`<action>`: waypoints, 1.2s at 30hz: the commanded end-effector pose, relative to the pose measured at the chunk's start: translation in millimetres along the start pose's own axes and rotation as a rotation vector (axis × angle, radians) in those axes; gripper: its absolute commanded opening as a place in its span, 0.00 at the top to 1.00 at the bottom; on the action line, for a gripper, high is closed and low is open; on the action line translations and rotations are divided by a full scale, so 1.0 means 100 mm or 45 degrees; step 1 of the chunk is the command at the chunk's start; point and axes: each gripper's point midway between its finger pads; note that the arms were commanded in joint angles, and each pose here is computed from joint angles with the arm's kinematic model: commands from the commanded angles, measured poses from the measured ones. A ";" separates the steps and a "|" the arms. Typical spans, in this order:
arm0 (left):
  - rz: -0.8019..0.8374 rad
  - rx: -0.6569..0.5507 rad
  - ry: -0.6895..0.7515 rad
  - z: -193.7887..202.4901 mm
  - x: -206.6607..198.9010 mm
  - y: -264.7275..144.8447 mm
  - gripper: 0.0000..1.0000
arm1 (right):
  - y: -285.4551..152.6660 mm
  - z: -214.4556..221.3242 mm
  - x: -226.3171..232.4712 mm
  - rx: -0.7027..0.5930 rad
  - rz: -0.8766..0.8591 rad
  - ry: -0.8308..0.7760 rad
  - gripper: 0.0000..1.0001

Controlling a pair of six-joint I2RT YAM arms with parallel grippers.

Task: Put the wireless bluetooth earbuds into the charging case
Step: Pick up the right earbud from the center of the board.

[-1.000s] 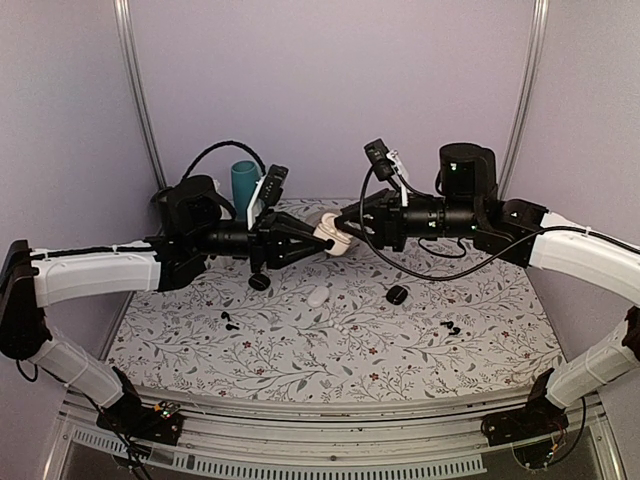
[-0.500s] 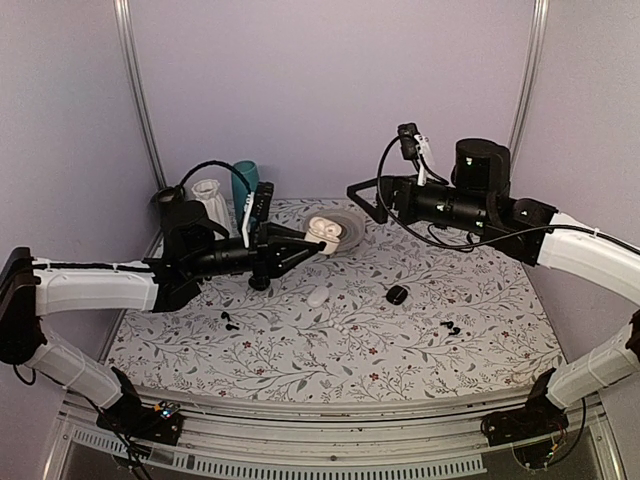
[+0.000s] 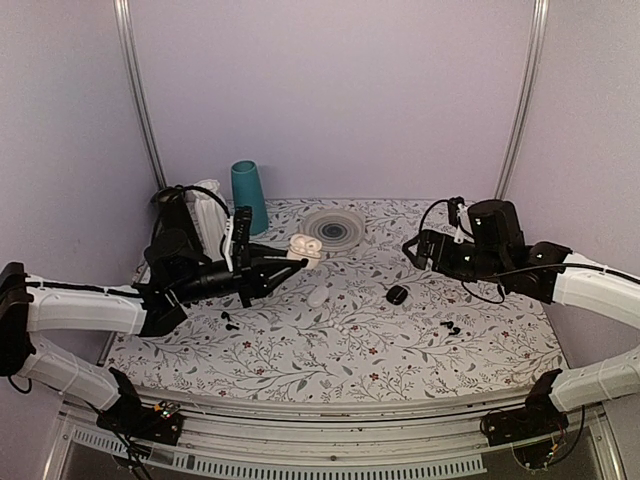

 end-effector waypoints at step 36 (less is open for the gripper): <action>-0.065 -0.039 0.145 -0.68 -0.02 0.06 1.00 | 0.69 0.47 -2.38 0.289 0.712 0.222 0.61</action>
Point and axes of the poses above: each gripper's point midway between its finger pads, its own y axis out along the fingers, its own x axis along the line the jaws close on, z = x × y, and after that the axes turned 1 degree about y, right-handed
